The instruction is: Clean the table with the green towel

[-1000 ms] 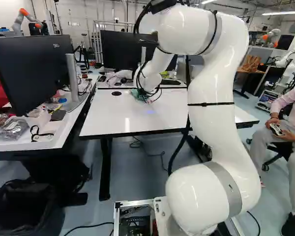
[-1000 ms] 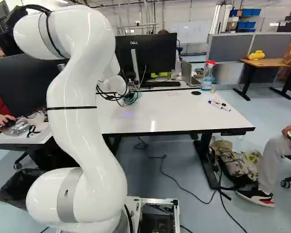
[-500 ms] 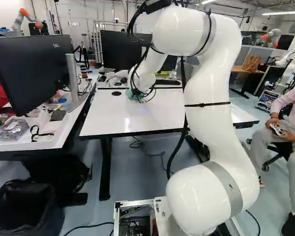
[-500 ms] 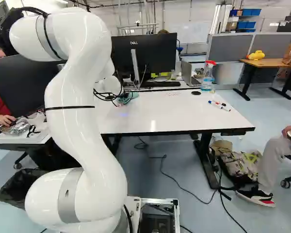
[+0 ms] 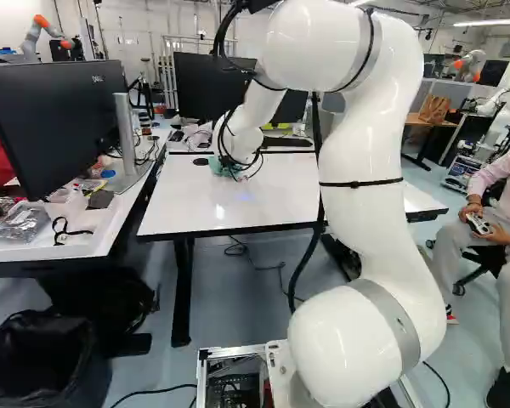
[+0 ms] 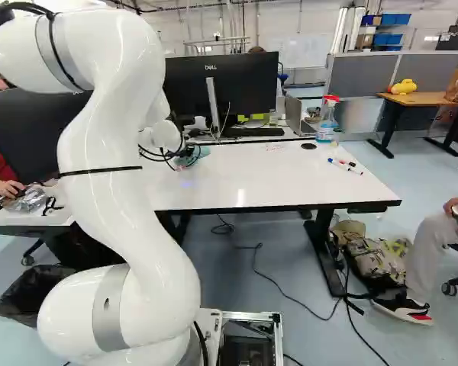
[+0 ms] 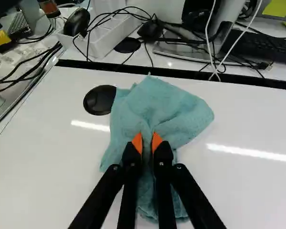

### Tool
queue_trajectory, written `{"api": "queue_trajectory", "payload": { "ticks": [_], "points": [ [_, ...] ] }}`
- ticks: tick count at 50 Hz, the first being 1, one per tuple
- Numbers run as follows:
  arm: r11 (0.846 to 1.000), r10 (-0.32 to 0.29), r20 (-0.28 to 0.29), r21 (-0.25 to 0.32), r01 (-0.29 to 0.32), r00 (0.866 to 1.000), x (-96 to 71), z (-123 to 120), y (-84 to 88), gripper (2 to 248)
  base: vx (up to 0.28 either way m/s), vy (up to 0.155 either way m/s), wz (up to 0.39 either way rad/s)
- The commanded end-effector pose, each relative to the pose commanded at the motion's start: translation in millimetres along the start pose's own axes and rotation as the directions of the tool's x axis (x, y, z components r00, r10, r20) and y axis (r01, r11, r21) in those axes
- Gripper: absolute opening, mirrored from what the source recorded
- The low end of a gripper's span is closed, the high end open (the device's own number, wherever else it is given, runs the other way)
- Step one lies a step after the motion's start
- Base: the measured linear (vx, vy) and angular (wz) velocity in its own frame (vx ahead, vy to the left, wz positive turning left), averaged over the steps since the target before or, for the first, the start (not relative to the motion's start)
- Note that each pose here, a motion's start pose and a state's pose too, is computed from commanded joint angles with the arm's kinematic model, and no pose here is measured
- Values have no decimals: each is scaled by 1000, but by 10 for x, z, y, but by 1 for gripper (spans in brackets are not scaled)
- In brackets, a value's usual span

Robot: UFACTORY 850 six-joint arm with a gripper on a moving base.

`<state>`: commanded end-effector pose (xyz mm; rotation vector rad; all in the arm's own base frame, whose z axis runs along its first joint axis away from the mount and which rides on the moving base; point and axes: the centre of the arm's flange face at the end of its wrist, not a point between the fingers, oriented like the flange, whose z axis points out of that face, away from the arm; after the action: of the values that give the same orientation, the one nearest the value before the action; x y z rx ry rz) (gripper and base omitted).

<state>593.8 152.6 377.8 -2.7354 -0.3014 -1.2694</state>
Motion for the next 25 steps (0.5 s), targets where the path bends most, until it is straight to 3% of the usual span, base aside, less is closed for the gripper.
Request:
{"api": "queue_trajectory", "payload": {
  "ticks": [25],
  "points": [
    [999,-24,28,27,23,999,-252,-357,-195,42,0,0,0]
  ]
}}
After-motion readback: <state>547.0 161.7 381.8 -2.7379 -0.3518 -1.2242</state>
